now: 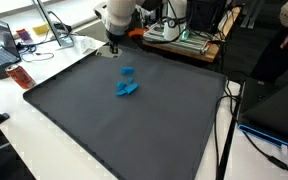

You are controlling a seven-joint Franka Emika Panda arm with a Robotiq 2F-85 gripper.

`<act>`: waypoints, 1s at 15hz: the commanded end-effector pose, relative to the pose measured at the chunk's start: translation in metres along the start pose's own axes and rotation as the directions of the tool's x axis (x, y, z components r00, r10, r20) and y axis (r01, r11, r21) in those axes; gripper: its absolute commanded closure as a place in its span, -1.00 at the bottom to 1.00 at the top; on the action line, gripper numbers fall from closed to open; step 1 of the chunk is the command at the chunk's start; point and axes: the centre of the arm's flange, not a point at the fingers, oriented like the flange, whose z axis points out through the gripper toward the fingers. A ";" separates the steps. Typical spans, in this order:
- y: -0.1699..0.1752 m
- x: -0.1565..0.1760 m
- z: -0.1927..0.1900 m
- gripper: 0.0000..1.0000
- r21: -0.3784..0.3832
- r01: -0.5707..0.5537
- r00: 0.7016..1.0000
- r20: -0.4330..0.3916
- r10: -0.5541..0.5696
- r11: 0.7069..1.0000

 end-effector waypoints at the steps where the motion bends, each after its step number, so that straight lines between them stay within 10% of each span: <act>1: -0.012 -0.006 0.012 0.98 -0.051 -0.020 1.000 0.018 0.020 0.999; 15: -0.077 0.030 0.031 0.98 -0.316 -0.122 0.957 0.215 0.196 0.941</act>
